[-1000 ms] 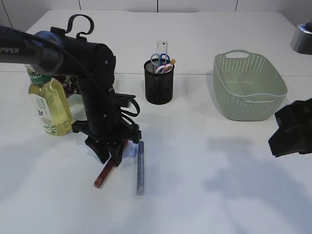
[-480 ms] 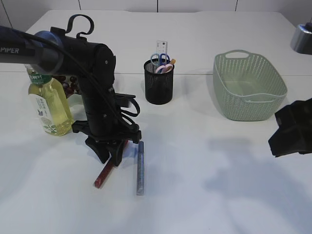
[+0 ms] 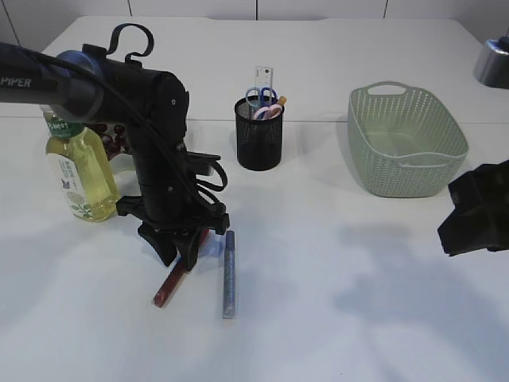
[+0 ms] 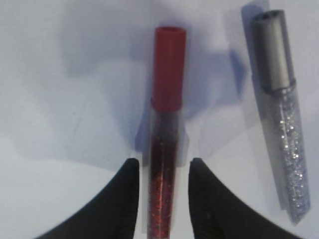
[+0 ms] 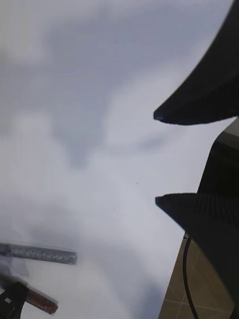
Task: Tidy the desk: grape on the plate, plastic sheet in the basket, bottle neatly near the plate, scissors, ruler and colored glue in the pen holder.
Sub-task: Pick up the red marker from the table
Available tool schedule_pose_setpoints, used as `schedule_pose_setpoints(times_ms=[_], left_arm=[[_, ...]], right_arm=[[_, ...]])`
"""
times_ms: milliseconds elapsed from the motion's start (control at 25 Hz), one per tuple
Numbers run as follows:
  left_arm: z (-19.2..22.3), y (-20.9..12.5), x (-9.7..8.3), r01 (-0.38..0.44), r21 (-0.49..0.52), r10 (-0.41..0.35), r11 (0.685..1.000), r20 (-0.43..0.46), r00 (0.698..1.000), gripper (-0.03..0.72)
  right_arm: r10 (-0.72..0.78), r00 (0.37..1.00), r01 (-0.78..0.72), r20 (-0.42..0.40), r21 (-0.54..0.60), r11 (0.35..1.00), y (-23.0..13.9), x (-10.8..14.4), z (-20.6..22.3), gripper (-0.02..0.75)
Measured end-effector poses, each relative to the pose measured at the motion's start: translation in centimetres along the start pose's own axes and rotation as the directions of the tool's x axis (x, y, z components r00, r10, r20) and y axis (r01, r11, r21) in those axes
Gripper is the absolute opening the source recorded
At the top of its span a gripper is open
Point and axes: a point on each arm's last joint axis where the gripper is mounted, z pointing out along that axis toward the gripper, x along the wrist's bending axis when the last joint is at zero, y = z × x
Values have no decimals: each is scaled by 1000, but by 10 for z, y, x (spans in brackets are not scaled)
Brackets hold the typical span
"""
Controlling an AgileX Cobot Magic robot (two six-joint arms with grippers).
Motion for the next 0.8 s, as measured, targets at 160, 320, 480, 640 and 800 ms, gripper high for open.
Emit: schedule_pose_setpoints(times_ms=[160, 320, 480, 640, 800], left_arm=[[0, 0, 0, -7, 0, 7, 1000, -1, 1000, 236], [1, 0, 0, -12, 2, 12, 1000, -2, 1000, 235], [4, 0, 1, -14, 8, 14, 1000, -4, 1000, 235], [4, 0, 1, -21, 8, 21, 1000, -4, 1000, 235], [4, 0, 1, -25, 9, 25, 1000, -4, 1000, 235]], right_arm=[[0, 1000, 0, 0, 0, 1000, 0, 0, 0, 364], [0, 1000, 0, 0, 0, 1000, 0, 0, 0, 364], [0, 1000, 0, 0, 0, 1000, 0, 0, 0, 364], [0, 1000, 0, 0, 0, 1000, 0, 0, 0, 364], [0, 1000, 0, 0, 0, 1000, 0, 0, 0, 364]])
